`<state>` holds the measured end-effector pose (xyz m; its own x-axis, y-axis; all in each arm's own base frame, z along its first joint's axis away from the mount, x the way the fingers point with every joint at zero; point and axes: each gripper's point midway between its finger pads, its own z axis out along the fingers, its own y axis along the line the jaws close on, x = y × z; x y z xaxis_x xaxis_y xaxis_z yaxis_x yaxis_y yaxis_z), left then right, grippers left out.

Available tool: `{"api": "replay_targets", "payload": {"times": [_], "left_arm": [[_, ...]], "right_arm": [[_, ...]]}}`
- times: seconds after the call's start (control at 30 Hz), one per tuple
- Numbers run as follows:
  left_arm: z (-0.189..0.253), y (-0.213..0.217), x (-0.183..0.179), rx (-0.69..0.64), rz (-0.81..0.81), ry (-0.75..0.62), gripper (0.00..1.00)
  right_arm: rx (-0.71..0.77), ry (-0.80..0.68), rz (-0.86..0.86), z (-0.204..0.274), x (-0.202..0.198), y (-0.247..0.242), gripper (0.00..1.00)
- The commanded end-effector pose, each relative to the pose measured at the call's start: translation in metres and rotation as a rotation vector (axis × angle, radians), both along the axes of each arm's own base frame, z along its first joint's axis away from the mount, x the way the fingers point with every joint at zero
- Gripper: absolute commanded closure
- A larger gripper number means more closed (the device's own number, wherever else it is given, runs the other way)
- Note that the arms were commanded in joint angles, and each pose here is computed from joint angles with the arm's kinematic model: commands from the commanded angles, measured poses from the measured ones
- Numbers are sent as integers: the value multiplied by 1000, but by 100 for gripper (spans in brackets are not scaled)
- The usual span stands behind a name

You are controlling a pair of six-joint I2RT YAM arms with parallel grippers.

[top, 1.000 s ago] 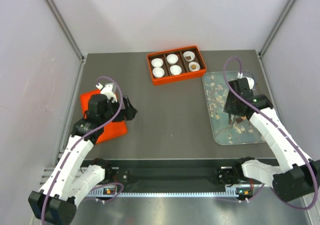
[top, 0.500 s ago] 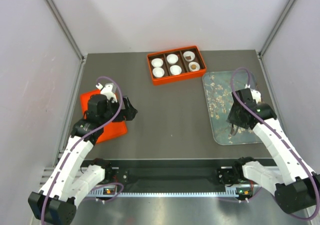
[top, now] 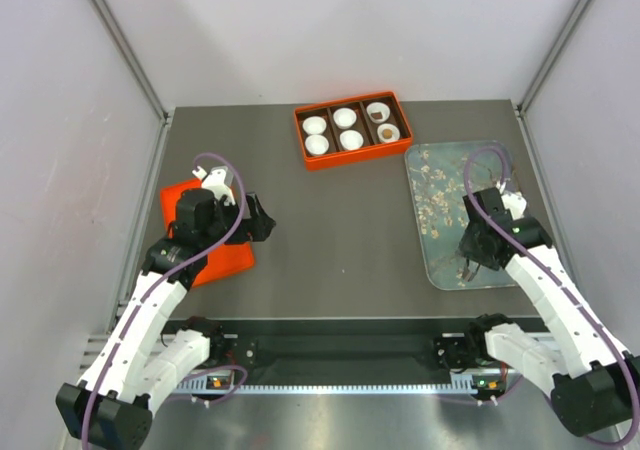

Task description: Pack the chocolate

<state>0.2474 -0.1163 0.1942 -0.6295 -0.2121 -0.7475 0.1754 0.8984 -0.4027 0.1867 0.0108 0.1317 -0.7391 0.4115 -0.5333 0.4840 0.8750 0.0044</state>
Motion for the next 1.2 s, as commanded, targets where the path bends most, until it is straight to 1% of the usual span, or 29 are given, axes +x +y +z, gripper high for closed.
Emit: {"api": "replay_targets", "payload": {"times": [0.0, 0.3, 0.53, 0.77, 0.97, 1.17], "left_arm": [[10, -3, 2, -8, -15, -50, 2], [8, -2, 3, -4, -12, -43, 2], [6, -2, 3, 0, -10, -36, 2], [4, -2, 4, 3, -7, -29, 2], [4, -2, 4, 3, -9, -29, 2], [4, -1, 4, 3, -6, -29, 2]], "right_arm": [[-4, -19, -44, -1, -1, -6, 54], [26, -47, -60, -12, 2, -2, 53], [40, -78, -43, -15, 11, 1, 55], [69, -98, -13, -12, 17, 8, 61], [73, -125, 21, 7, 25, 12, 68], [68, -145, 57, 26, 39, 16, 69]]}}
